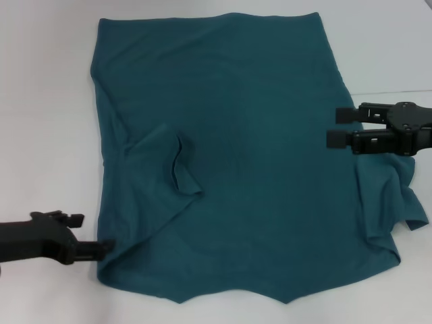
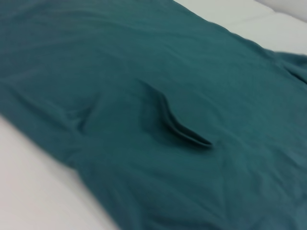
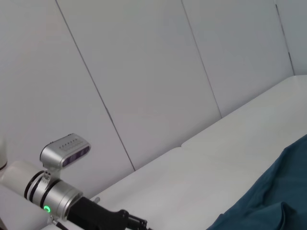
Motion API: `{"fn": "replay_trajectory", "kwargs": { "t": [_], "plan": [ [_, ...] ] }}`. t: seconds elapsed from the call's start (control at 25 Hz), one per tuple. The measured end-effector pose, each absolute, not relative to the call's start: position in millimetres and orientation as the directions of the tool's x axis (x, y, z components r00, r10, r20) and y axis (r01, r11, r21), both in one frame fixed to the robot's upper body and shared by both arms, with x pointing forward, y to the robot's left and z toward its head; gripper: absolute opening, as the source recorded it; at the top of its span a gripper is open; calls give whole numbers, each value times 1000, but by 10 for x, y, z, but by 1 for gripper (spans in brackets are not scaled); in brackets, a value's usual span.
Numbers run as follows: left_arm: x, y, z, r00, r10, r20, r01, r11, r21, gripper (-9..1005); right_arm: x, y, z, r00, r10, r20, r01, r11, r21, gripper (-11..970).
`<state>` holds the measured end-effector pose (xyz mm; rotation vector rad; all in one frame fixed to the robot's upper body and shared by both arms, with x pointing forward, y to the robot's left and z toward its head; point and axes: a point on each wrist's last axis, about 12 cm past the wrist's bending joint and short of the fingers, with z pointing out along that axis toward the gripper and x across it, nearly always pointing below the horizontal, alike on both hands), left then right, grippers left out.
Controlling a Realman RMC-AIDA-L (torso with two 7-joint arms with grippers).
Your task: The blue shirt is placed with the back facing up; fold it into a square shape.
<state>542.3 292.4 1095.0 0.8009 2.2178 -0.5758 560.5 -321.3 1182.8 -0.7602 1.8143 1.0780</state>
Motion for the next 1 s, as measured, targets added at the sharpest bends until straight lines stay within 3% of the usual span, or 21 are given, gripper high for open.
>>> {"fn": "replay_trajectory", "kwargs": {
  "t": [0.56, 1.0],
  "plan": [
    [5543, 2490, 10858, -500, 549, -669, 761, 648, -37, 897, 5626, -3208, 11789, -436, -61, -898, -810, 462, 362, 941],
    [5579, 2439, 10824, -495, 576, -650, 752, 659, 11, 890, 5635, -3208, 11802, -436, -58, -898, -809, 463, 363, 942]
  ]
}}
